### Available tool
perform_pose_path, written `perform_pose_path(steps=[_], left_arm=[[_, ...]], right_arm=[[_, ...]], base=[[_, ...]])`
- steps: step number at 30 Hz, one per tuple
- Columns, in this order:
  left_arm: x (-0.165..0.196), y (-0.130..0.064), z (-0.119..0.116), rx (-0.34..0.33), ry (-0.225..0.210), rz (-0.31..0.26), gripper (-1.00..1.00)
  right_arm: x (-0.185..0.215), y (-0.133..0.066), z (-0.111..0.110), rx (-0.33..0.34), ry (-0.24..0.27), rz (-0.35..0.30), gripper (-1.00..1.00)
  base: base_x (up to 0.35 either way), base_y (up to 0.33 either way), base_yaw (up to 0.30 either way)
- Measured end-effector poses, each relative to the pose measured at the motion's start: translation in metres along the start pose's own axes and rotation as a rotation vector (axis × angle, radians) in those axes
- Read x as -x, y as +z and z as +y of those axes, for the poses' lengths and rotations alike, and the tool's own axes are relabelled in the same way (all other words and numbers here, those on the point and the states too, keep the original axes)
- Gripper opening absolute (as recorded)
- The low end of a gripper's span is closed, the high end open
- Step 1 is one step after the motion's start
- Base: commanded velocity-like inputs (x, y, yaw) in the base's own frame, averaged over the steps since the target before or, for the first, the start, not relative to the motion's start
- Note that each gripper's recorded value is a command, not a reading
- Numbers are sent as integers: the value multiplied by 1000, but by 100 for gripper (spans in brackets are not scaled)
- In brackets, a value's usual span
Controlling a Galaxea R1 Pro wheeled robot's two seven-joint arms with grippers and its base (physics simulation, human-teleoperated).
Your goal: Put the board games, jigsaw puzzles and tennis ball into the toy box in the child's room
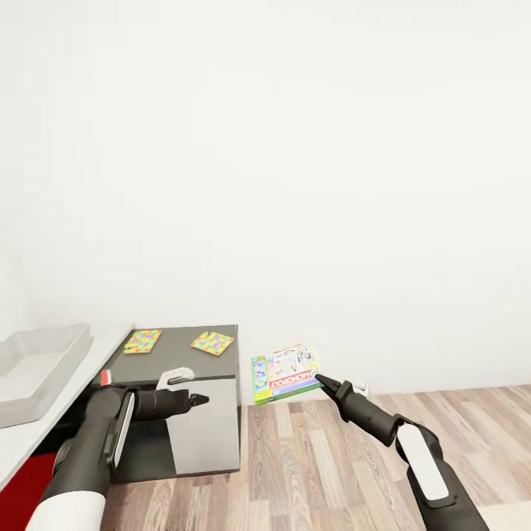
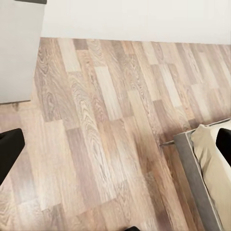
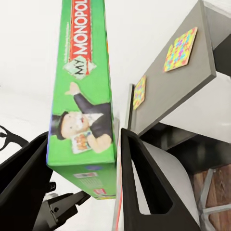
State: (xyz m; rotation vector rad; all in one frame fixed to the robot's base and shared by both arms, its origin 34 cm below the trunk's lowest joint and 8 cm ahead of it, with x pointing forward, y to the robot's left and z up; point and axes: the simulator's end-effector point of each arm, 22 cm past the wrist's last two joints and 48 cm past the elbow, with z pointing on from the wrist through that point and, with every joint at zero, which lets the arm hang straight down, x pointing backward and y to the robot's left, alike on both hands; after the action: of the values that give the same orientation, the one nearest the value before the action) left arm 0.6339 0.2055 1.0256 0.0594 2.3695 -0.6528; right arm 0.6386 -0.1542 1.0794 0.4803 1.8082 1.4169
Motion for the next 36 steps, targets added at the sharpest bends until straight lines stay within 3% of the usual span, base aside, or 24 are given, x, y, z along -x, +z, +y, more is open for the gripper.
perform_pose_path(steps=[17,36], left_arm=[[0,0,0,1,1,2,100],[2,-2,-1,0,4,-5,100]], right_arm=[[0,0,1,4,-1,0,-100],[0,-1,3,4,-7,-1,-100]], base=[[0,-1,20],[0,0,259]])
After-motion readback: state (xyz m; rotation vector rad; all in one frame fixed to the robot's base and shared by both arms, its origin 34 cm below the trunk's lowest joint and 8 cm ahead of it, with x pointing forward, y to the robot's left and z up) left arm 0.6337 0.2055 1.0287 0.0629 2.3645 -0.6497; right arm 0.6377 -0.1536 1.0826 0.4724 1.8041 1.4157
